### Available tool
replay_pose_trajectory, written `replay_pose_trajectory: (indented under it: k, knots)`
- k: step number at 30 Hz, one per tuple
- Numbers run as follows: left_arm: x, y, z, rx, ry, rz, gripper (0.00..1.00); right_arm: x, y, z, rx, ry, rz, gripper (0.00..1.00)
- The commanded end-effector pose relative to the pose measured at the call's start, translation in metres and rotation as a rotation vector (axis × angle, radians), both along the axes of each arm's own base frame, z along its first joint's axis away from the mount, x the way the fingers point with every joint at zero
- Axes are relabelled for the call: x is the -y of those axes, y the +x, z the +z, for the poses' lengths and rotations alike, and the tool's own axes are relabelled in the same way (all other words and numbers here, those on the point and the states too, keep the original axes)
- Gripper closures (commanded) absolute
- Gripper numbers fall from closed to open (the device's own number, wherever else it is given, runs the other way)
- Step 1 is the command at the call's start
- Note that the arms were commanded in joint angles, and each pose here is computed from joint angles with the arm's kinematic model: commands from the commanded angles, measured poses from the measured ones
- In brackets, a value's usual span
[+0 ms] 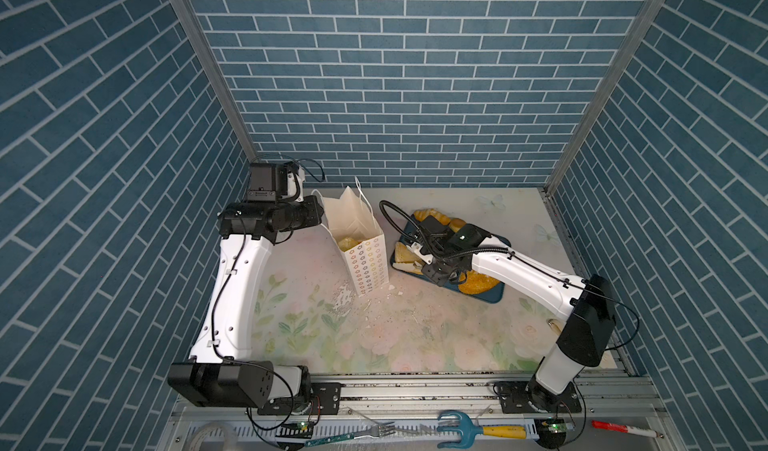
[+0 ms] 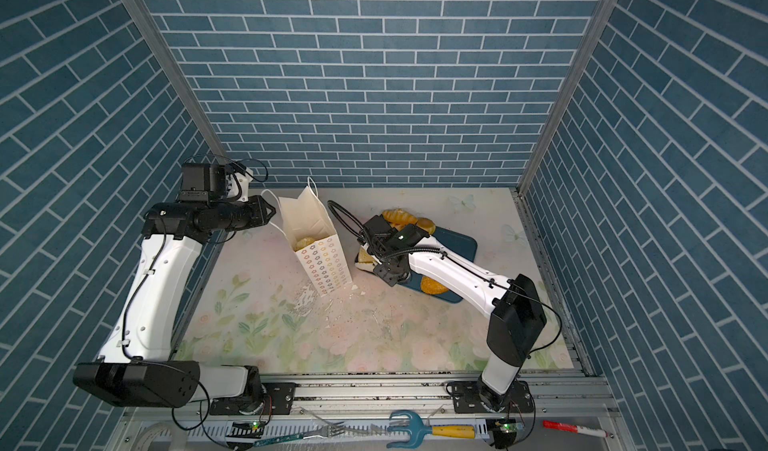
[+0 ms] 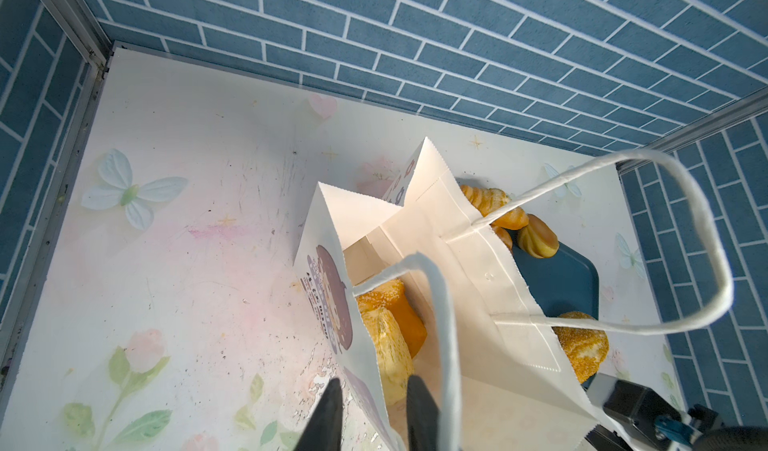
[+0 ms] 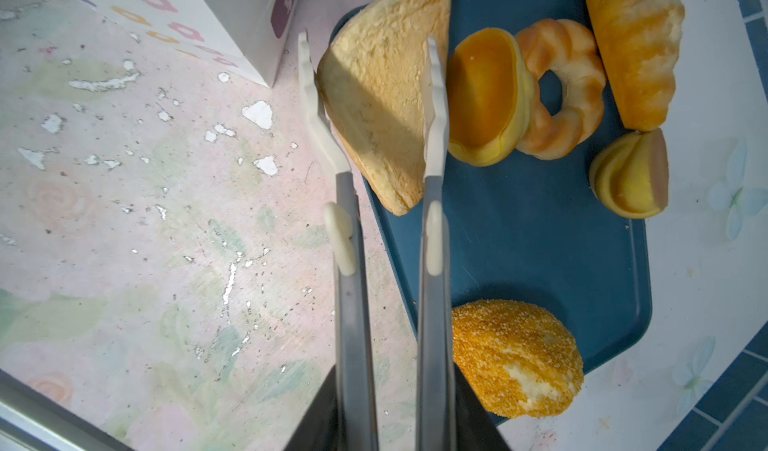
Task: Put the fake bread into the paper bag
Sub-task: 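Close the tongs on the long twisted orange roll with the right gripper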
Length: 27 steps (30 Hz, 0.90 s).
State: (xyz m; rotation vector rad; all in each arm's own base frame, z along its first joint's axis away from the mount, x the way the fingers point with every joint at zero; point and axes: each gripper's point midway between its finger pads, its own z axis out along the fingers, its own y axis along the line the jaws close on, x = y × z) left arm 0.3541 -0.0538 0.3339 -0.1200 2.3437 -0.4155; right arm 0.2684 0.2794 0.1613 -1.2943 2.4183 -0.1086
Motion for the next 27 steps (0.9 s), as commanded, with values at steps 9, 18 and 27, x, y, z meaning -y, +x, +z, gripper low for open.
replay_pose_trajectory:
  k: [9, 18, 27]
  knots:
    - [-0.005, -0.007, 0.003, 0.005, 0.036, 0.005, 0.80, 0.008, 0.009, 0.012, 0.099, 0.011, -0.036, 0.80]
    - [-0.014, 0.000, 0.007, -0.003, 0.059, 0.012, 0.86, 0.009, 0.008, 0.024, 0.112, 0.041, -0.037, 0.88]
    - [-0.011, 0.008, 0.008, 0.000, 0.036, 0.007, 0.85, 0.009, 0.009, 0.035, 0.123, 0.093, -0.056, 0.90]
